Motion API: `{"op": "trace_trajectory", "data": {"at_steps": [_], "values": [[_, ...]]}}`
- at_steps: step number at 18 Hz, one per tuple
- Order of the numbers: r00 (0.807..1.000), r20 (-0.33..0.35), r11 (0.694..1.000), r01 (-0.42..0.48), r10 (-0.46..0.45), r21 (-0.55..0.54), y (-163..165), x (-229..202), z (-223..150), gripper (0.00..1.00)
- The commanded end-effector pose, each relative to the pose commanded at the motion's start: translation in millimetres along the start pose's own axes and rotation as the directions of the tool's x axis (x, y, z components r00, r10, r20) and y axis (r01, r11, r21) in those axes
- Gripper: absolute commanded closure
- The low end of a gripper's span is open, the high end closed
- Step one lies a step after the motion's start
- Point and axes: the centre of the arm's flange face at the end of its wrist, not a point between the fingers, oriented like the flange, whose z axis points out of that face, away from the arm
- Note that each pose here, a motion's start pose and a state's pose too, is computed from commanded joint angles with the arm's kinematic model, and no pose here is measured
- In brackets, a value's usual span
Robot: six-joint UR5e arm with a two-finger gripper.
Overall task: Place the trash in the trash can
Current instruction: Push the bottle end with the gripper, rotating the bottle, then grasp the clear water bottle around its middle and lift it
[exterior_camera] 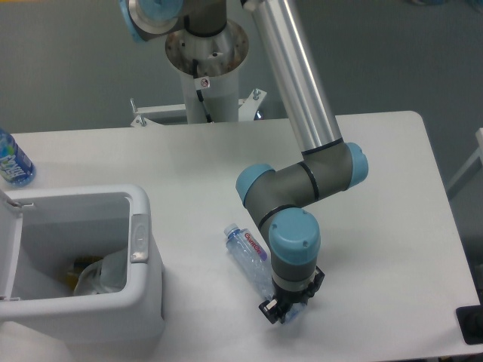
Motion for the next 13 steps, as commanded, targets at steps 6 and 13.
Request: {"op": "trace_trajectory", "data": {"at_steps": [6, 13], "values": [[1.000, -0.005, 1.000, -0.015, 0.015, 0.027, -4, 2, -17, 0.44], [0.999, -0.051, 0.972, 0.017, -0.005, 0.233, -46, -12, -107, 0.49]]}}
